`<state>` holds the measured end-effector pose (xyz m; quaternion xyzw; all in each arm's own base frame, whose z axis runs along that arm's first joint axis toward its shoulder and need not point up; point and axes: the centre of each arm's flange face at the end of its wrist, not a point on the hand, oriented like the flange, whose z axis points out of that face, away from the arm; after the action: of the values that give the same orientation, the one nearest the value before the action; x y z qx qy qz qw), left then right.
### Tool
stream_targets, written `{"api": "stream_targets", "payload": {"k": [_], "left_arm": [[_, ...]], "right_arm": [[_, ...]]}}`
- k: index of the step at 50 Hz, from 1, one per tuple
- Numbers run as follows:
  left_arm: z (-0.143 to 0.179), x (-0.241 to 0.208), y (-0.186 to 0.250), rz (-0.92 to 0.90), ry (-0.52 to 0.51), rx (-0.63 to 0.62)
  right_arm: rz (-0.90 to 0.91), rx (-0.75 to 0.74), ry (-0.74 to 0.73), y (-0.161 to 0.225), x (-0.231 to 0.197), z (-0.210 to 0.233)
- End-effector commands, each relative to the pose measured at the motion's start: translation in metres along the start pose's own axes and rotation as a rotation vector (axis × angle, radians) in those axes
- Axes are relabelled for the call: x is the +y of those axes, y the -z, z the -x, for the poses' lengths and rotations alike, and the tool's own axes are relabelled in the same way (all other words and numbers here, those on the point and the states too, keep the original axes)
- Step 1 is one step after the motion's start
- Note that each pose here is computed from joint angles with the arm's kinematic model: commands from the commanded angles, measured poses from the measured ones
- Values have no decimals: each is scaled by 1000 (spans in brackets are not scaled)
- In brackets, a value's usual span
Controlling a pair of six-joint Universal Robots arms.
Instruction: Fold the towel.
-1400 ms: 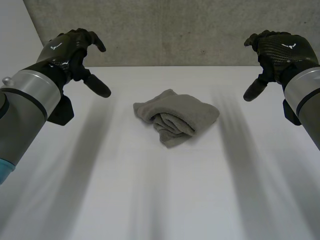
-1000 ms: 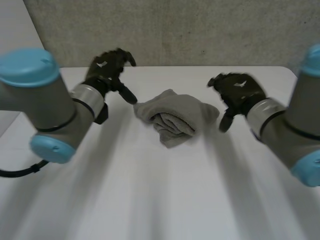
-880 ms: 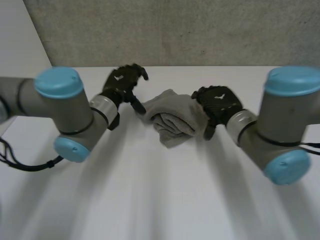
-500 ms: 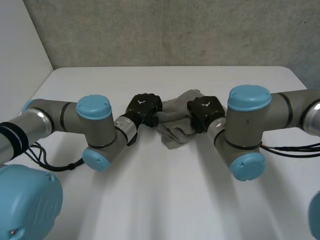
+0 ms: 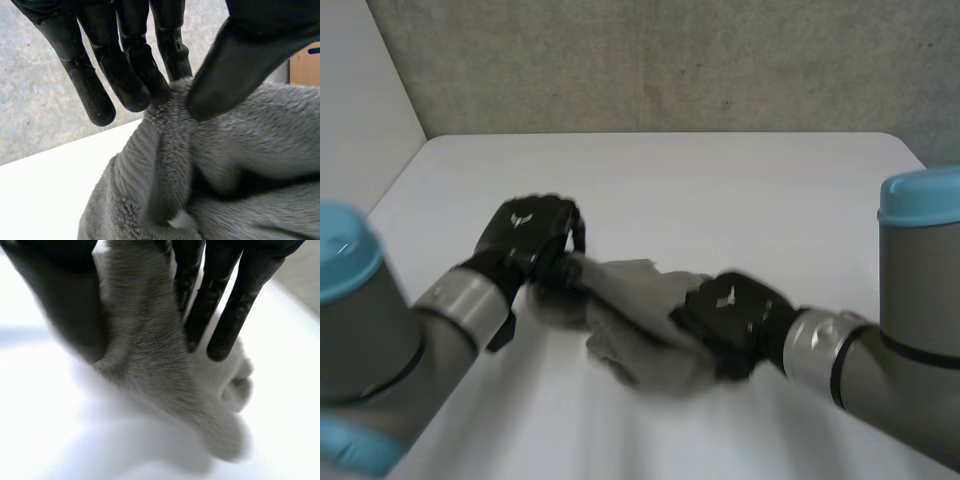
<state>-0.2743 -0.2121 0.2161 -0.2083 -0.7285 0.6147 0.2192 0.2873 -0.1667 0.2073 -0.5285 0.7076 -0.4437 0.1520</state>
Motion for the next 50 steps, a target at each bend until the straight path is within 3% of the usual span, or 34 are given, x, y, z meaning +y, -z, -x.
{"api": "stream_targets", "payload": {"k": [1,10,17,23,36,50], "left_arm": [[-2,23,39,69,12,-9],[8,6,30,20,18,-42],[16,-18,12,-57,14,-56],[20,4,-12,16,21,-61],[-11,53,-38,201,13,44],[-8,70,-30,309,18,21]], "right_arm": [[-9,-64,28,12,0,10],[-229,199,-195,19,-28,-51],[-214,236,-229,12,-22,-55],[-165,338,-244,-21,2,-65],[-7,298,-277,-52,42,-49],[-14,281,-292,-54,46,-40]]}}
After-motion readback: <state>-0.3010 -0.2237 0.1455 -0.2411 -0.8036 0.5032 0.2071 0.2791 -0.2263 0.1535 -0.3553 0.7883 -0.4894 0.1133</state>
